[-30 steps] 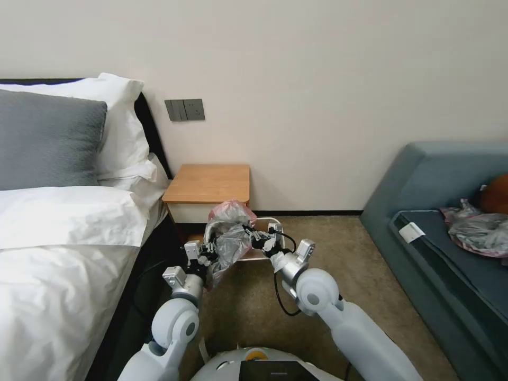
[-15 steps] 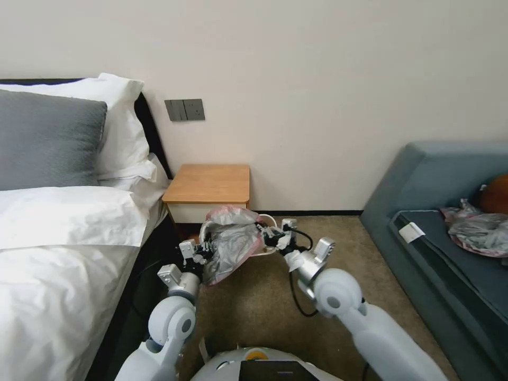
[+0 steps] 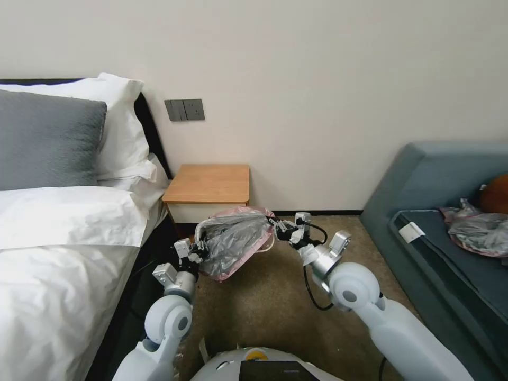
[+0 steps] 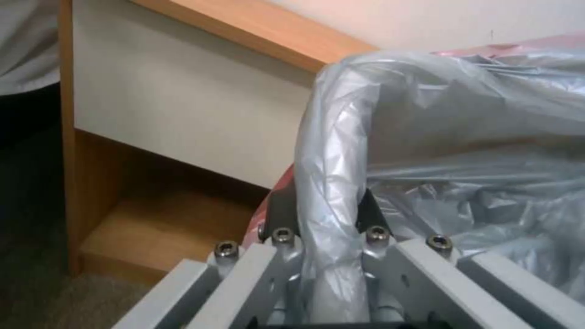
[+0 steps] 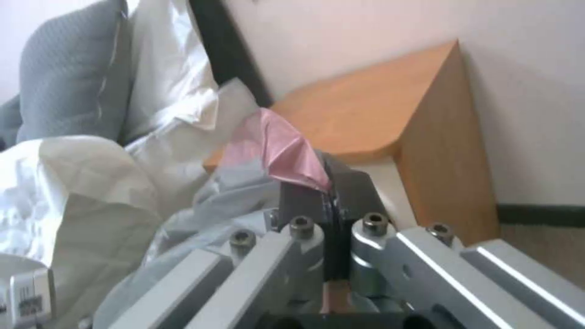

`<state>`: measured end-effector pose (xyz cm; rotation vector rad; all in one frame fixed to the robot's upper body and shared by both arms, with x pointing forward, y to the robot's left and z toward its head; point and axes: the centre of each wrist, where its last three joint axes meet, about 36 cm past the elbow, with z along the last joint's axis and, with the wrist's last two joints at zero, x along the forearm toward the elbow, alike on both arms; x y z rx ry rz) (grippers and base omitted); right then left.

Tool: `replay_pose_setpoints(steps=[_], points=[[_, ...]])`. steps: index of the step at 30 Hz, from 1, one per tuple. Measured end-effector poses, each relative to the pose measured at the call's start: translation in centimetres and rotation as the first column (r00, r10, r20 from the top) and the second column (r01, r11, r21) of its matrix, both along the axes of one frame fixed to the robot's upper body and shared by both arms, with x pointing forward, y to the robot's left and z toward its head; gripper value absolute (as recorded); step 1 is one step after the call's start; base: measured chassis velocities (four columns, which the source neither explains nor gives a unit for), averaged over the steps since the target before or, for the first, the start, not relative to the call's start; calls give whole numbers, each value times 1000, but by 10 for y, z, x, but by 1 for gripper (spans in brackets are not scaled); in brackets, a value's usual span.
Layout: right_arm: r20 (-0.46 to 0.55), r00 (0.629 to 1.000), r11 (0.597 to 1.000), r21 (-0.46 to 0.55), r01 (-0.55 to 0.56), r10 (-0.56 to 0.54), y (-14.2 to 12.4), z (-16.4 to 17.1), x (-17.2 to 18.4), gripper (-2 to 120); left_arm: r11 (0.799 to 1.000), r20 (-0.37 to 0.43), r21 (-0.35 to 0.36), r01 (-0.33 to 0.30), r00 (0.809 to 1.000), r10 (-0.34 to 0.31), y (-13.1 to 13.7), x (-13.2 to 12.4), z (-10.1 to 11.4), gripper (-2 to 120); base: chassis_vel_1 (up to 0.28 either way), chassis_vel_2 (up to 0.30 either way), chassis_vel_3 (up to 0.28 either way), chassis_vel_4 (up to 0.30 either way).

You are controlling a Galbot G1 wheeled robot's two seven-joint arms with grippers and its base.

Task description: Pick up the garbage bag from the table and place it over the trash can.

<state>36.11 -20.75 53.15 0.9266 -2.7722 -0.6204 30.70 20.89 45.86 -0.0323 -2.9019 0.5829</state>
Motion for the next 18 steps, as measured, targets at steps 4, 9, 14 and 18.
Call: replay_pose_setpoints(steps=[4,9,14,18], points=[[-13,1000,1000,24,20,-20,1,8,11,0,1000,2,5,6,1000,-6,-1,-1,-1,3,0,0,0,0],[-67,995,997,-6,80,-81,-2,10,24,0,1000,3,4,6,1000,-6,-3,-2,-3,3,0,0,0,0],[-165,978,992,4,130,-127,-6,14,29,0,1000,12,-1,10,1000,-10,-3,-3,-3,3,0,0,0,0],[-227,966,990,34,135,-124,-8,18,30,0,1000,18,-2,9,1000,-9,-2,-3,-3,3,0,0,0,0]])
